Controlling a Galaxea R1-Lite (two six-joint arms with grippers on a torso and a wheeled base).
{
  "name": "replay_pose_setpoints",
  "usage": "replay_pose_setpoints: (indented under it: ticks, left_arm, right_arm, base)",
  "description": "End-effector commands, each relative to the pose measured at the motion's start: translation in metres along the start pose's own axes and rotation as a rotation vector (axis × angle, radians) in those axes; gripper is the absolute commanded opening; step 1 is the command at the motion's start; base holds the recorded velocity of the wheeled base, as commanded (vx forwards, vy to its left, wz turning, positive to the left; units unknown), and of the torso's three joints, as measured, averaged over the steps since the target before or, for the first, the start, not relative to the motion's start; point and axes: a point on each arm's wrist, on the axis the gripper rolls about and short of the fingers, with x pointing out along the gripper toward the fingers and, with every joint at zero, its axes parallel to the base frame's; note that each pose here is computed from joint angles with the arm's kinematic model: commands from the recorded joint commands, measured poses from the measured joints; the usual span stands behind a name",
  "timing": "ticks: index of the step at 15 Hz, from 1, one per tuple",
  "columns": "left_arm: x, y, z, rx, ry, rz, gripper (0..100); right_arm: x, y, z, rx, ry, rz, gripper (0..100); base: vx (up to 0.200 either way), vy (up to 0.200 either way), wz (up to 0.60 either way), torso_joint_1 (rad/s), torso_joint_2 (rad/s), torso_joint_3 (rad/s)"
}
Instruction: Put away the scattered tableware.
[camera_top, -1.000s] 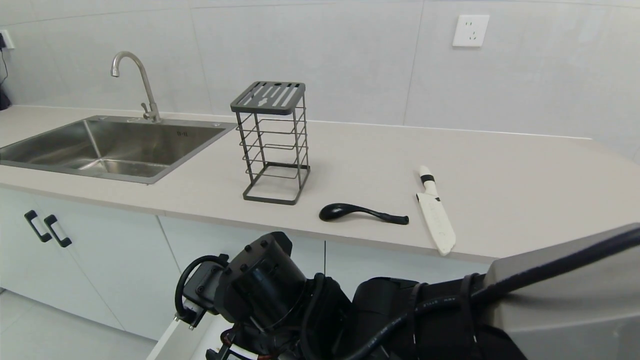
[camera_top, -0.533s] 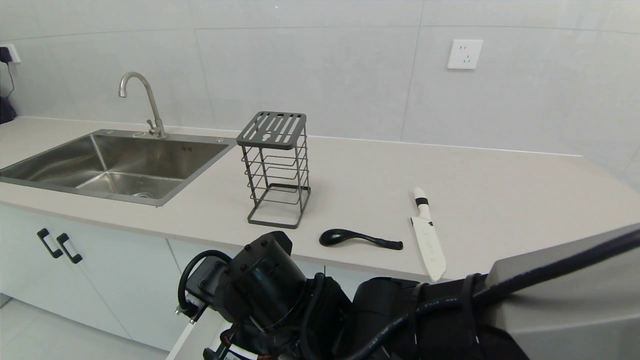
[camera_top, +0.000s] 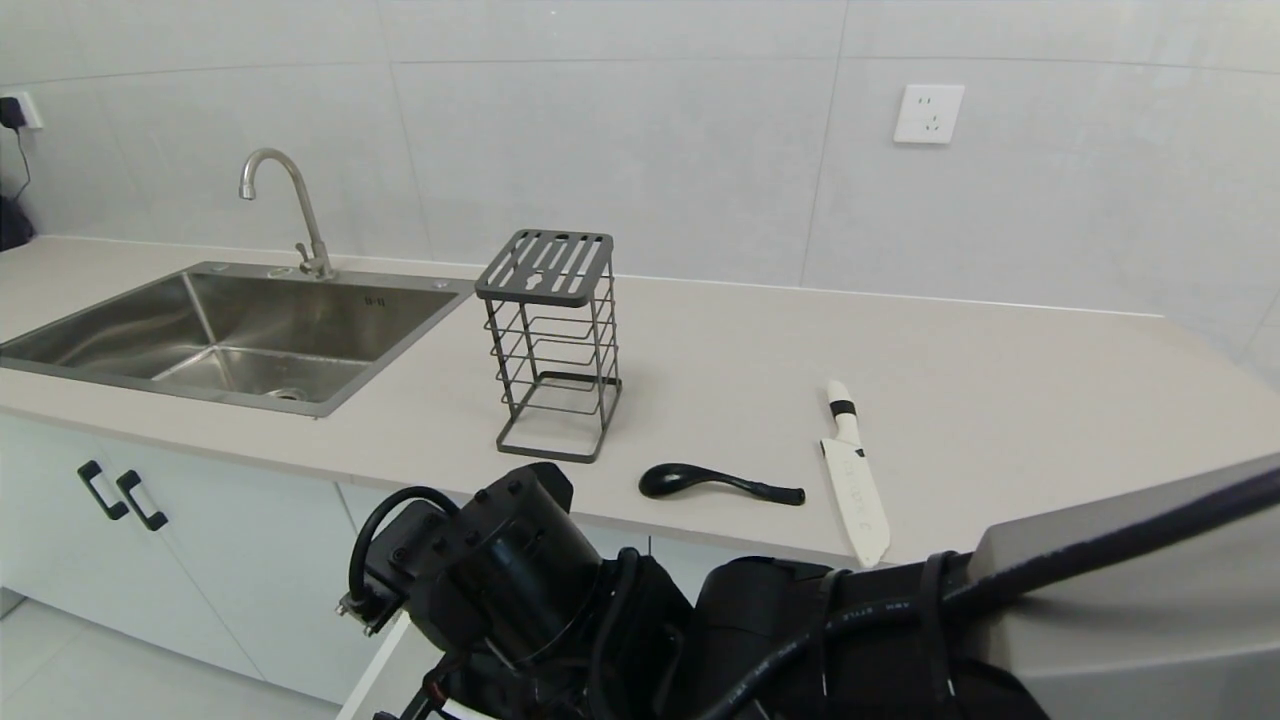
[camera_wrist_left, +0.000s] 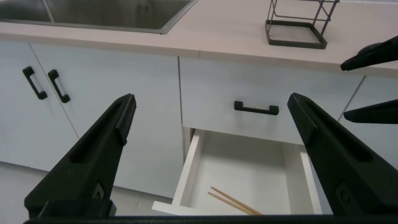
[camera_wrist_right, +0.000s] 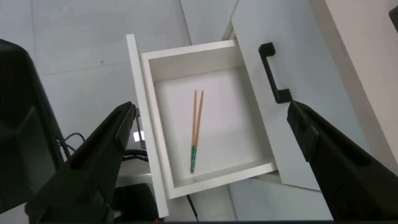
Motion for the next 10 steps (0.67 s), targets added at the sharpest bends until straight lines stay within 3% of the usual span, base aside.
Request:
replay_pose_setpoints:
  ticks: [1, 4, 7, 10]
  left_arm:
    - [0.000, 0.000, 0.000, 0.000, 0.001, 0.000, 100]
    - [0.000, 0.000, 0.000, 0.000, 0.001, 0.000, 100]
    - [0.000, 0.000, 0.000, 0.000, 0.001, 0.000, 100]
    - [0.000, 0.000, 0.000, 0.000, 0.001, 0.000, 100]
  right_arm:
    - [-0.003, 0.001, -0.002, -0.009, 0.008, 0.004, 100]
    - [-0.034, -0.022, -0.001, 0.021, -0.008, -0.034, 100]
    - [-0.095, -0.079, -0.026, 0.067, 0.024, -0.155, 100]
    - [-0.125, -0.123, -0.031, 0.101, -0.048, -0.267, 100]
  base:
    - [0.000, 0.000, 0.00, 0.000, 0.00, 0.000]
    - [0.000, 0.000, 0.00, 0.000, 0.00, 0.000]
    - [0.000, 0.000, 0.00, 0.000, 0.00, 0.000]
    - [0.000, 0.000, 0.00, 0.000, 0.00, 0.000]
